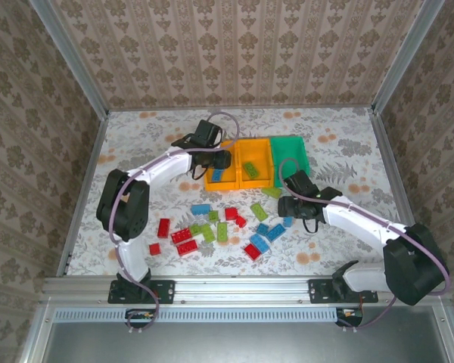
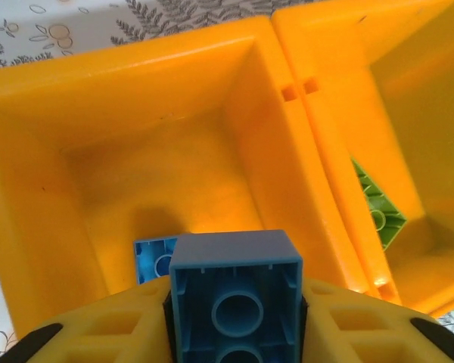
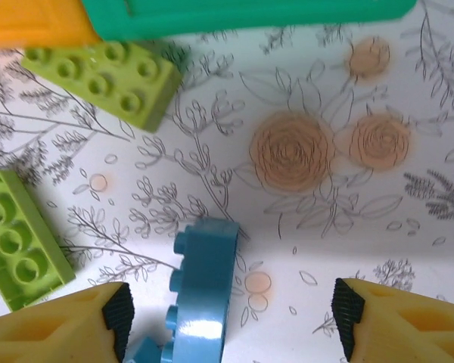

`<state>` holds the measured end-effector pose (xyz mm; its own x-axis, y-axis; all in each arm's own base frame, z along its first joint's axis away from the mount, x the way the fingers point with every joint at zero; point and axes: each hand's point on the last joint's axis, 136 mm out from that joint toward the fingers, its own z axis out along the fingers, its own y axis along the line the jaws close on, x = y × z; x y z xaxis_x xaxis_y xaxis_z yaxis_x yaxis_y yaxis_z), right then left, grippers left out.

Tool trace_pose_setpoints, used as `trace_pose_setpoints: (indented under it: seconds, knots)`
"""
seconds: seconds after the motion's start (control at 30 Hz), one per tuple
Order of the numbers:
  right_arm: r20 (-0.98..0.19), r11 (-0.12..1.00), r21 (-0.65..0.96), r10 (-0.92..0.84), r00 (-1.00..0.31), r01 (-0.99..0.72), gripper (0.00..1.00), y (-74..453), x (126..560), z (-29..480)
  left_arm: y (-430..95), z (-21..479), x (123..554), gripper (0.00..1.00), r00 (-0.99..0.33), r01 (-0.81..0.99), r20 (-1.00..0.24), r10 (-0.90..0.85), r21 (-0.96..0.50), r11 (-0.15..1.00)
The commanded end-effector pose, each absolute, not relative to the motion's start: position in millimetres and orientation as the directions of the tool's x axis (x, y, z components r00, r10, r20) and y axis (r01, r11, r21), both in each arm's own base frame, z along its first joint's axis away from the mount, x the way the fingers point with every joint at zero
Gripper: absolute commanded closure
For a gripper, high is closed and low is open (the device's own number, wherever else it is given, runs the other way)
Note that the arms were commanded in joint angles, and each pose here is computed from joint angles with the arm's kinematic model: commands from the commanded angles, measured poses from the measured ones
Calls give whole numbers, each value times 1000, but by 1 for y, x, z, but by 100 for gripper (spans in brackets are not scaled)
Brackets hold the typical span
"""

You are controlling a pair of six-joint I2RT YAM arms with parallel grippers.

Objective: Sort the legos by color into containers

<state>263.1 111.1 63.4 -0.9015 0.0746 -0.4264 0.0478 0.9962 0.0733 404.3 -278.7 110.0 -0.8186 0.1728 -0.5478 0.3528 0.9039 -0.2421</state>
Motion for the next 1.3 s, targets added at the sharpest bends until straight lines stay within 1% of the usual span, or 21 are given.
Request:
trace_pose_setpoints:
  seconds: [0.0,0.07,0.17,0.47,0.67,0.77,0.87,0.97,1.03,1.07,1.13,1.27]
  knots:
    - [-392,992,103,102,-914,66,31,112,249,60,-279,113,407,56,-825,330,-544,156,-239,913]
    - [-382,992,105,102,-918,66,32,112,246,57,-280,112,407,50,-824,329,-545,153,-240,913]
    - [-365,992,114,100,-925,62,33,114,243,53,-282,115,405,45,-819,336,-552,156,-241,911]
    - [-356,982,183,106,-929,42,28,131,246,52,-282,129,383,38,-778,364,-609,154,-238,901]
    - [-305,989,145,84,-949,41,30,133,246,34,-267,140,369,27,-749,349,-651,122,-230,908]
    - [-286,994,103,73,-956,45,35,129,247,25,-255,144,362,22,-736,338,-667,119,-208,918]
    - [-285,996,80,66,-956,45,43,126,249,23,-244,146,357,15,-723,326,-680,122,-180,928]
    - [-300,996,75,63,-952,43,56,126,252,28,-234,147,353,9,-715,308,-689,118,-159,938]
    - [-332,996,86,66,-941,39,65,128,255,36,-228,147,351,3,-709,296,-696,114,-147,944]
    - [-341,996,85,61,-938,34,67,129,256,39,-226,146,350,0,-707,291,-698,113,-142,946]
    - [-397,994,105,65,-916,25,70,132,262,58,-222,145,348,0,-705,282,-700,110,-135,950]
    - [-457,992,122,70,-886,15,74,135,271,81,-218,140,345,0,-714,277,-690,117,-125,953]
